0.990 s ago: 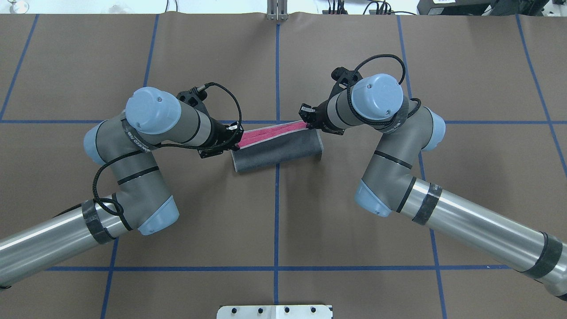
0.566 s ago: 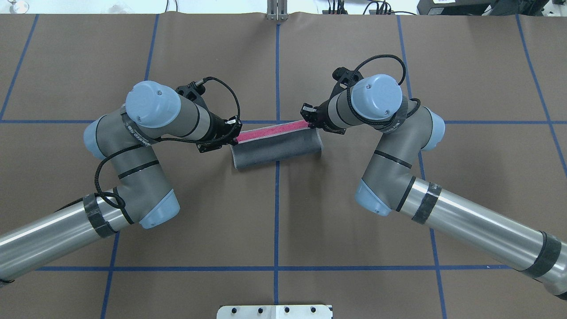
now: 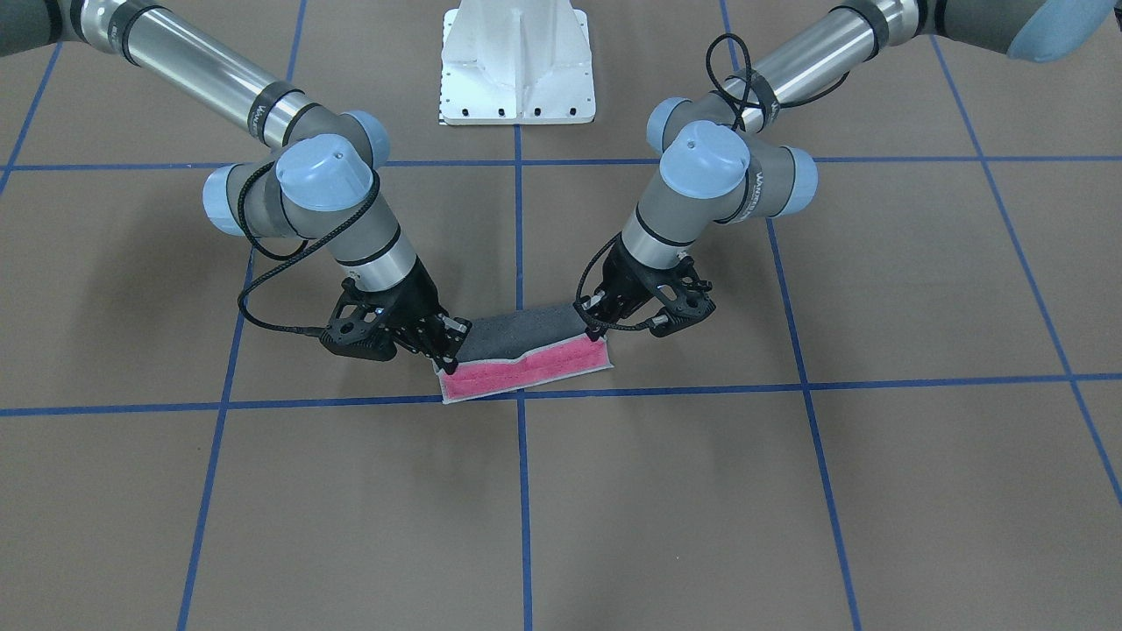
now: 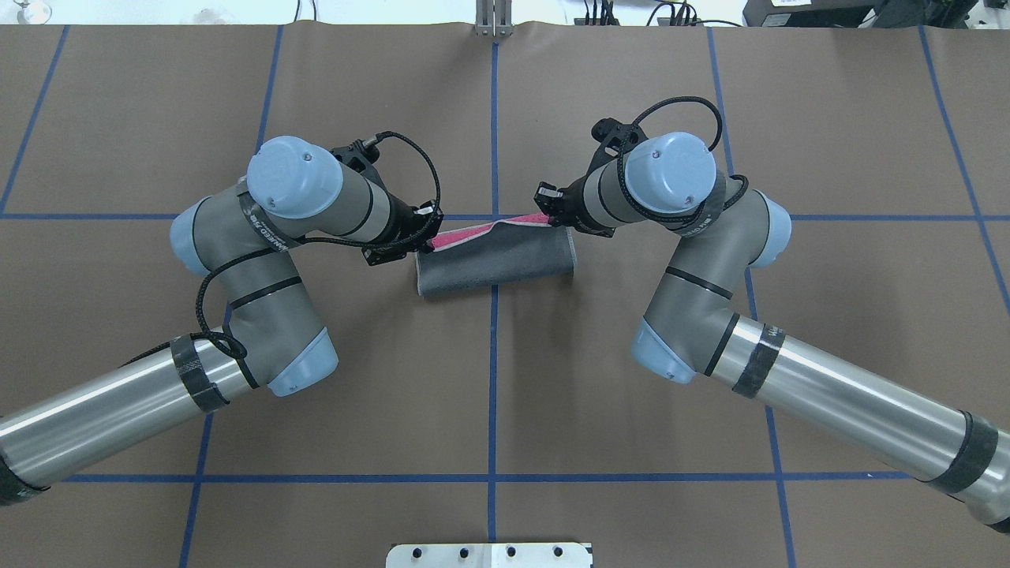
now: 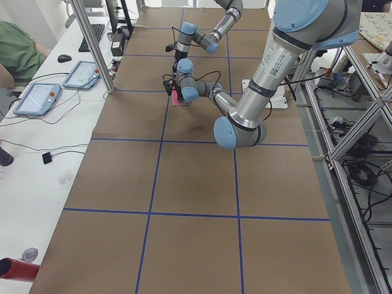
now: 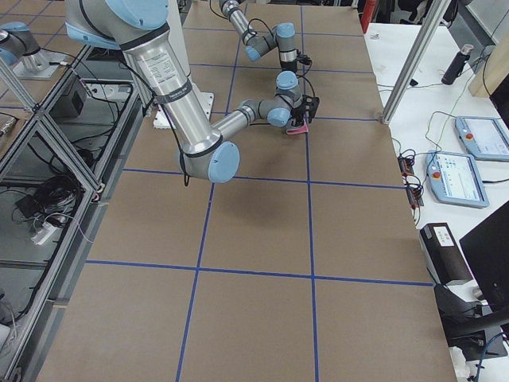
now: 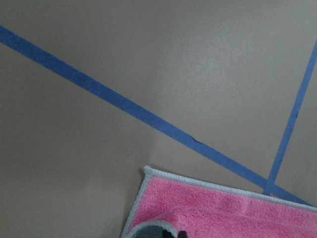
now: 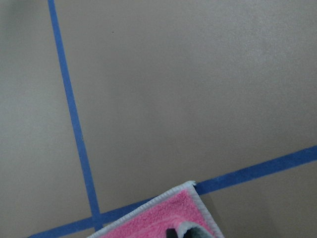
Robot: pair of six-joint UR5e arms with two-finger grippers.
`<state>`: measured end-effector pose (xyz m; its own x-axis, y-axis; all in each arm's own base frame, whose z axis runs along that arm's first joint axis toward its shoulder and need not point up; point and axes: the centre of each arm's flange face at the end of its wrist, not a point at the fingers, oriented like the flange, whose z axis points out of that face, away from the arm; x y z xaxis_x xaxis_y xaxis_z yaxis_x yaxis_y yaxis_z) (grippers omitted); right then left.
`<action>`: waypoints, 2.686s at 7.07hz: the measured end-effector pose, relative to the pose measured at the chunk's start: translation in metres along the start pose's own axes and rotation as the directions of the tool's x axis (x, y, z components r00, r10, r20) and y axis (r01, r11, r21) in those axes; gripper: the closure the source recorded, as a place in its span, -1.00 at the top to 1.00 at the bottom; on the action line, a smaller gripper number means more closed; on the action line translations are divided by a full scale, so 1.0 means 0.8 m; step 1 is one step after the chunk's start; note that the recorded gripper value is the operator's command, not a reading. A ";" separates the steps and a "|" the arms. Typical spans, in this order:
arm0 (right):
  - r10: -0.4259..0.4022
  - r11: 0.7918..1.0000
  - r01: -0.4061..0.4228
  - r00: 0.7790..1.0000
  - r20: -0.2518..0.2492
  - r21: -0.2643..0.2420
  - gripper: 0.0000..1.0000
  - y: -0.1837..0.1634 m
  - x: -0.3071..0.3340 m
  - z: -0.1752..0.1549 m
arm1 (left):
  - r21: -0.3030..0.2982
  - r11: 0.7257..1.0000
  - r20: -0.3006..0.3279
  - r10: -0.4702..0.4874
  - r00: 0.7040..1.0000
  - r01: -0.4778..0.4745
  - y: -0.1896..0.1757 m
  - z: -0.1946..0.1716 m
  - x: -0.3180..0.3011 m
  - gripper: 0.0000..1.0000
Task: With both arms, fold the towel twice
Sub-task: 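Lower the folded edge and open both grippers to release the towel, then grasp the folded towel's end with the right gripper and lift it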
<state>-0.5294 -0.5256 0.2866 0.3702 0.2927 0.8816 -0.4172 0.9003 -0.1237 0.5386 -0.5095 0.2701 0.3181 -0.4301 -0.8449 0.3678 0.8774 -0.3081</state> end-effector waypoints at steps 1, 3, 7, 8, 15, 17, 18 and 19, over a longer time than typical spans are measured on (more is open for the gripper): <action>-0.001 1.000 0.001 1.000 0.004 0.000 -1.00 0.000 -0.003 -0.001 | 0.001 1.000 0.001 -0.001 1.000 0.001 -0.001 0.001 -0.001 -1.00; -0.001 1.000 0.001 1.000 0.001 0.001 0.22 0.000 -0.003 0.001 | 0.004 1.000 0.001 -0.002 1.000 0.002 -0.004 0.000 0.000 0.51; 0.005 1.000 -0.005 1.000 -0.010 0.002 0.99 -0.004 0.003 0.007 | 0.007 1.000 -0.005 -0.009 1.000 0.009 -0.006 -0.003 0.002 1.00; 0.007 1.000 -0.007 1.000 -0.008 0.002 0.99 -0.005 0.001 0.006 | 0.009 1.000 -0.007 -0.012 1.000 0.012 -0.008 -0.005 0.003 1.00; 0.058 0.994 -0.069 0.991 -0.117 -0.087 0.98 0.014 0.004 0.006 | -0.011 0.999 -0.028 -0.052 0.998 0.052 -0.074 -0.058 0.020 1.00; 0.059 0.991 -0.075 0.989 -0.136 -0.115 0.93 0.022 0.009 0.008 | -0.015 0.998 -0.028 -0.054 0.998 0.054 -0.075 -0.060 0.020 0.99; 0.059 0.989 -0.077 0.988 -0.141 -0.127 0.84 0.025 0.012 0.009 | -0.020 0.998 -0.027 -0.055 0.998 0.054 -0.075 -0.060 0.019 0.99; 0.058 0.988 -0.077 0.988 -0.145 -0.134 0.60 0.028 0.014 0.011 | -0.023 0.998 -0.027 -0.055 0.998 0.055 -0.075 -0.060 0.019 0.99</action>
<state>-0.5419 -0.5052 0.2978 0.4618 0.3876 0.7978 -0.3292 0.9101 -0.2516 0.4792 -0.5583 0.2547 0.2741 -0.4720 -0.8379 0.3645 0.8573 -0.3636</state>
